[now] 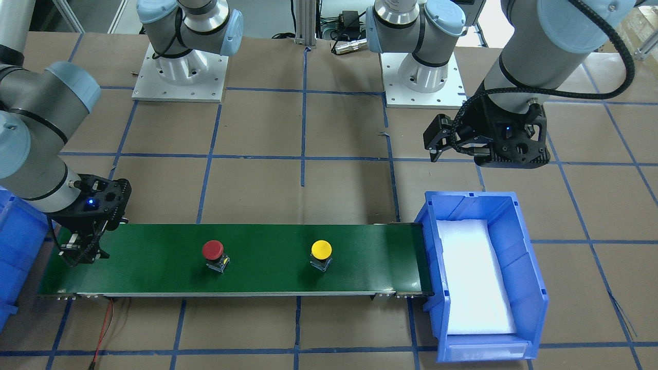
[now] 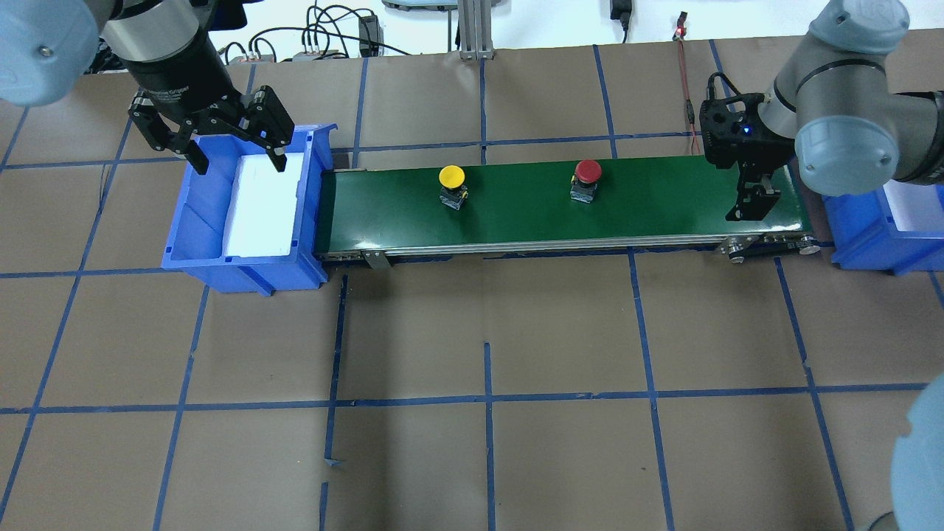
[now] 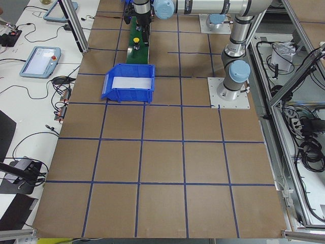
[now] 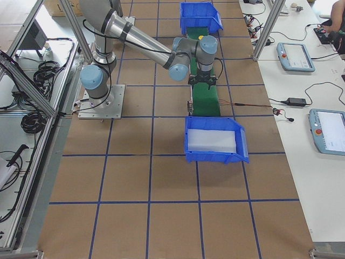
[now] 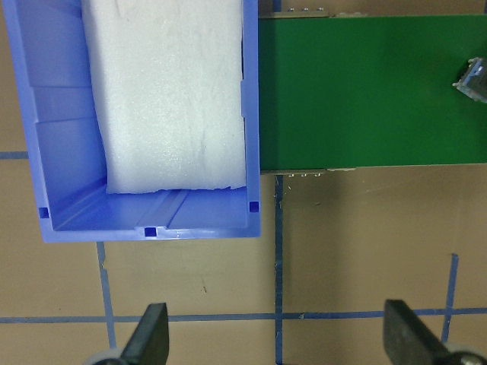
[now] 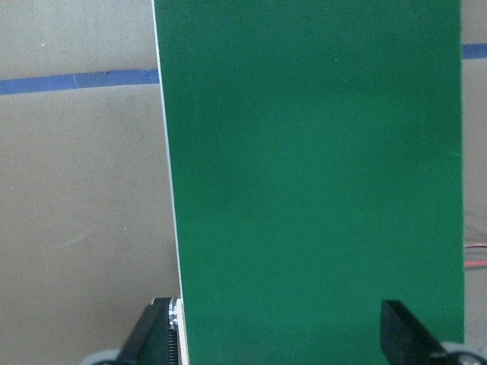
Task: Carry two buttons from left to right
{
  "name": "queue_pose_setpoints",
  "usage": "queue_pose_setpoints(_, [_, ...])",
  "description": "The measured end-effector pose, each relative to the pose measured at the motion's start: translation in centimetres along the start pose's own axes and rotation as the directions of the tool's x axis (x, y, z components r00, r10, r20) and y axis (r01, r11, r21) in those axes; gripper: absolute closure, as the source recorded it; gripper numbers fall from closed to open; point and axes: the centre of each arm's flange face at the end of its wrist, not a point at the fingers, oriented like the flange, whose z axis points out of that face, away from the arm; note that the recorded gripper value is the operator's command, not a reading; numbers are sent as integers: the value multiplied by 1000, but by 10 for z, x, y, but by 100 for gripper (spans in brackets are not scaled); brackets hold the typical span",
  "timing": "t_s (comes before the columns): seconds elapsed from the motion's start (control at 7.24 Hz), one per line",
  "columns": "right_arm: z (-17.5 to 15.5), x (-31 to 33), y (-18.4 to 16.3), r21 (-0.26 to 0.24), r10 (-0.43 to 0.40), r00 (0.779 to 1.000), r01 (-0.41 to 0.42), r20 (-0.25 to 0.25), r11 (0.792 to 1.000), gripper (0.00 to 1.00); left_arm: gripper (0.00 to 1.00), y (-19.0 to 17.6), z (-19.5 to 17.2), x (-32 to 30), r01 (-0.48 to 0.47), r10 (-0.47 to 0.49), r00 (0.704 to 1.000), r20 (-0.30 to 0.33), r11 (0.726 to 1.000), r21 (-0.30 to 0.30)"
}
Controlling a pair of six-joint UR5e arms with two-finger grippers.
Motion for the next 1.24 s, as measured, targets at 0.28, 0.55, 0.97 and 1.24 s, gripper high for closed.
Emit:
queue_pose_setpoints(0.28, [-1, -1, -1, 2, -1, 1000, 1, -2, 1000, 0, 0, 8, -4, 3, -5, 5, 1000, 4, 1000, -9])
queue_pose_setpoints(0.55, [0, 0, -2, 1, -4, 1000, 4, 0, 1000, 0, 0, 12, -6, 8, -14, 14, 1000, 7, 1000, -10])
queue_pose_setpoints(0.97, [-2, 0, -2, -2, -4, 1000, 4, -3, 1000, 0, 0, 11, -5, 10, -18, 18, 1000, 9, 1000, -9])
queue_pose_setpoints(1.24, [-1, 1, -1, -3, -5, 1000, 5, 0, 1000, 0, 0, 9, -3, 11, -15, 15, 1000, 7, 1000, -8])
